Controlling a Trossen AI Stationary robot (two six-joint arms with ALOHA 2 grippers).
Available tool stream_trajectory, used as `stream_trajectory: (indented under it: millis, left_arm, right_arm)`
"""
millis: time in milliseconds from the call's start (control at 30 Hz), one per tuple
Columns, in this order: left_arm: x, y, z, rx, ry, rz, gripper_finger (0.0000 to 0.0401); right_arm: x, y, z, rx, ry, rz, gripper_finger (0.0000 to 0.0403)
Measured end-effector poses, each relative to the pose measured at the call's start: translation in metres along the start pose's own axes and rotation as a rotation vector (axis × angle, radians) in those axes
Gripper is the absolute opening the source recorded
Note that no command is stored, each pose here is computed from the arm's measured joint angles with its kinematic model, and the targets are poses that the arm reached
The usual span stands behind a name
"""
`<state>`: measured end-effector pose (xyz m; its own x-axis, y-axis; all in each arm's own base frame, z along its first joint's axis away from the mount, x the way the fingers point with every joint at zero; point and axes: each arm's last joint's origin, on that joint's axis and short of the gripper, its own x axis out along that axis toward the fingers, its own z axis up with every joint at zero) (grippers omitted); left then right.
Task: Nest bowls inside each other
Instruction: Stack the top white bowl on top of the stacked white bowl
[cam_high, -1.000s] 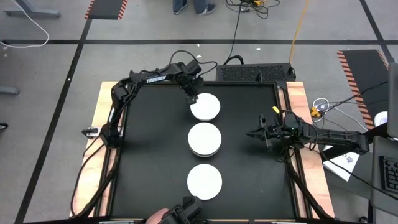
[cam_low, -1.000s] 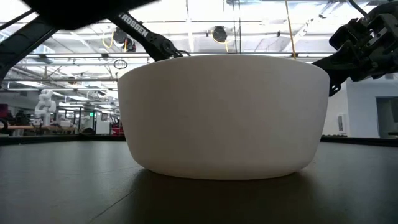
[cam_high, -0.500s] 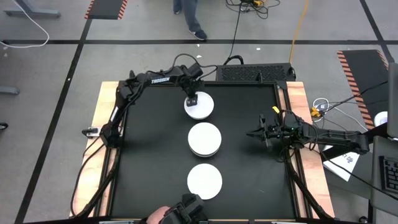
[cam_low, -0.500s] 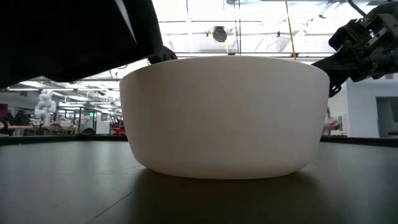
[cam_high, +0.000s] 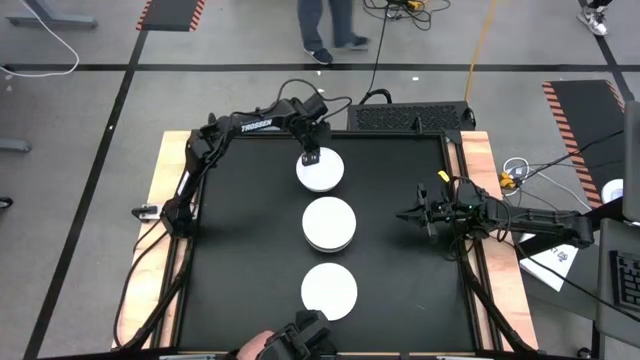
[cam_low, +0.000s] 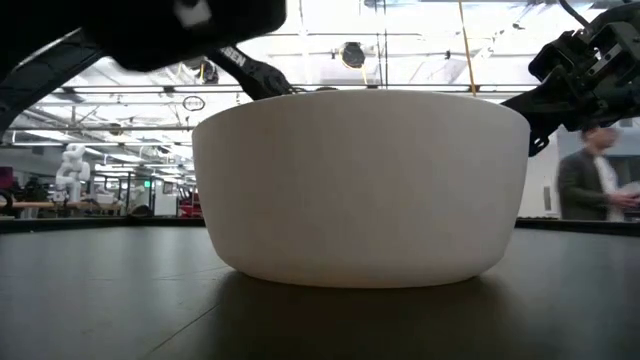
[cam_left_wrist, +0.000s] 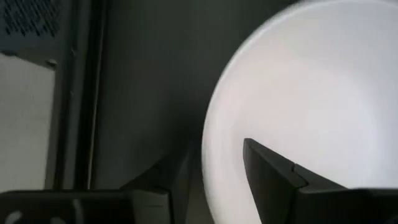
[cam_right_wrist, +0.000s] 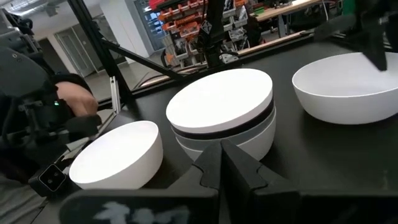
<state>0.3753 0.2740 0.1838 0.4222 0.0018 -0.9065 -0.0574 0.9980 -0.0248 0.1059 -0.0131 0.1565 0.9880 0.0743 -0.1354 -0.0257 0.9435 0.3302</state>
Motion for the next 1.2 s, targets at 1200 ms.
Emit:
stream_trajectory:
  millis: [1200]
  left_arm:
    - [-0.025, 0.005, 0.008, -0.038, -0.114, 0.029, 0.0003]
  right_arm:
    - [0.000, 0.000, 0.000, 0.030, 0.000, 0.000, 0.0000]
